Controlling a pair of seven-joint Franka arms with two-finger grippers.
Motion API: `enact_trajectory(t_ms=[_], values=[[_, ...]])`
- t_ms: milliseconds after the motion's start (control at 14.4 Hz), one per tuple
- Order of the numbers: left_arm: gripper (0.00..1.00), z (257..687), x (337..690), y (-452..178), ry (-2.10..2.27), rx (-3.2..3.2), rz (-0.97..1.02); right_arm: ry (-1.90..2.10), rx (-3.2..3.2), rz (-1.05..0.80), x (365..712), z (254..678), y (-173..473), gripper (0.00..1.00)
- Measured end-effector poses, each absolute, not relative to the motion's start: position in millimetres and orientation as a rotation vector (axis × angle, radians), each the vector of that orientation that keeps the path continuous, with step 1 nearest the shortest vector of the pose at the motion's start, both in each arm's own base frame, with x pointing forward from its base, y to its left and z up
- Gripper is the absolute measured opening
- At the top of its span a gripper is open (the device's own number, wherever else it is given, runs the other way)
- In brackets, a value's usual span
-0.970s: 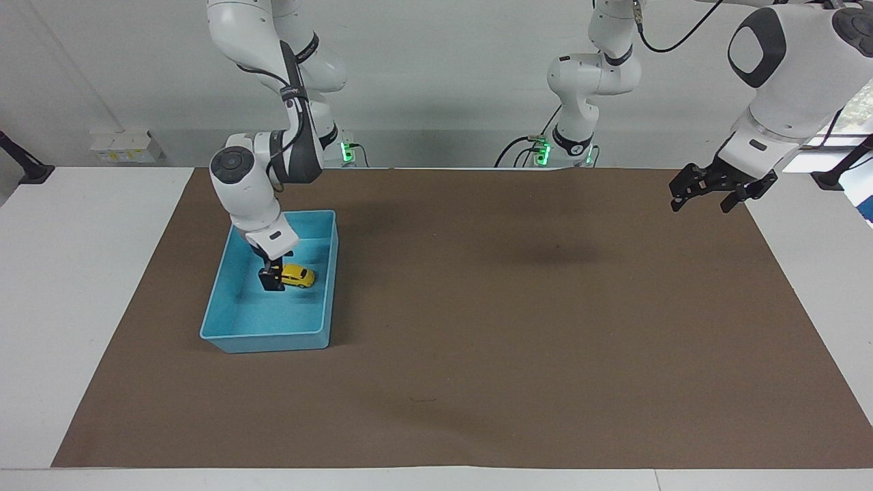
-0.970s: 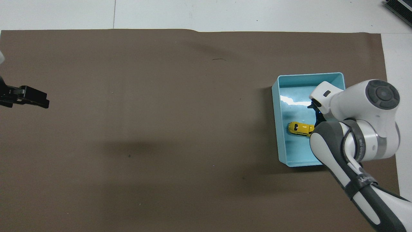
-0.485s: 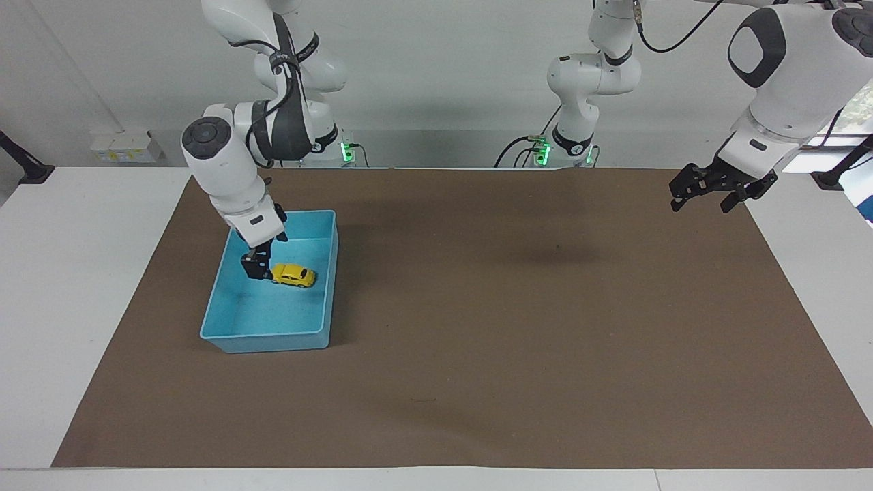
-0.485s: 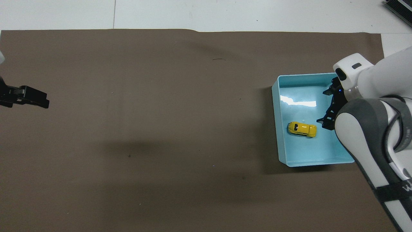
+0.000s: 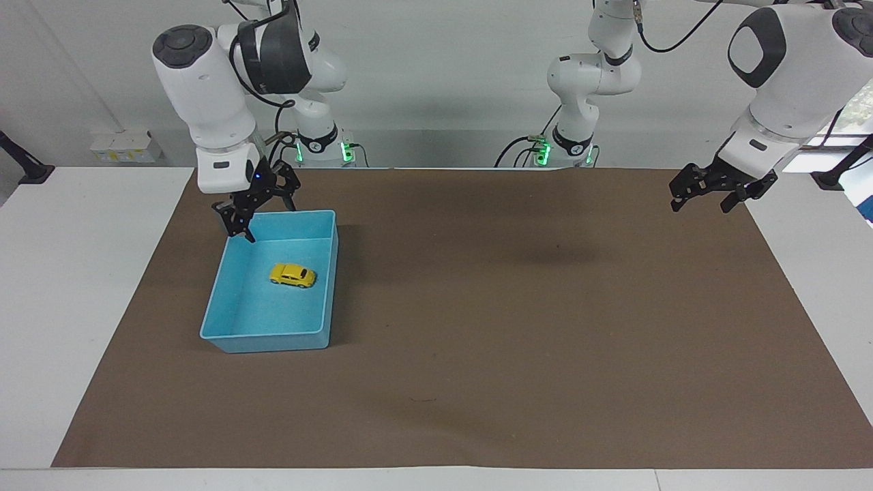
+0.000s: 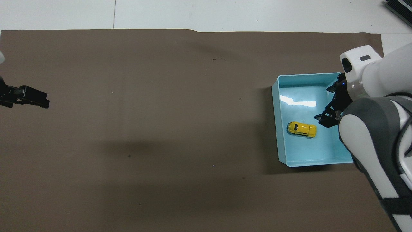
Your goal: Wind up and store yellow beetle car
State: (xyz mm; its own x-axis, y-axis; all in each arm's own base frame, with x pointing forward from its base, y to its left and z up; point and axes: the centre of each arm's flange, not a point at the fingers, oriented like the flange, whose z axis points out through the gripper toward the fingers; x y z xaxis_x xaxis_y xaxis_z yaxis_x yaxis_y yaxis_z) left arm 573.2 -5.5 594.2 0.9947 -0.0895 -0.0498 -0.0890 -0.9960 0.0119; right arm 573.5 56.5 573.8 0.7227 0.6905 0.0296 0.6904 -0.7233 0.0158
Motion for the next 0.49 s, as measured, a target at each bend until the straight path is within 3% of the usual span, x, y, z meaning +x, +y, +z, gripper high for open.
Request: enact_trajectory(t_ms=[208, 485], values=[[1.00, 594.2, 573.2, -5.5, -0.140, 3.128, -0.079, 0.835, 3.054, 0.072, 569.4, 604.7, 60.5, 1.00], [1.00, 594.2, 573.2, -5.5, -0.140, 3.128, -0.079, 0.443, 3.178, 0.048, 565.2, 613.7, 71.4, 1.00]])
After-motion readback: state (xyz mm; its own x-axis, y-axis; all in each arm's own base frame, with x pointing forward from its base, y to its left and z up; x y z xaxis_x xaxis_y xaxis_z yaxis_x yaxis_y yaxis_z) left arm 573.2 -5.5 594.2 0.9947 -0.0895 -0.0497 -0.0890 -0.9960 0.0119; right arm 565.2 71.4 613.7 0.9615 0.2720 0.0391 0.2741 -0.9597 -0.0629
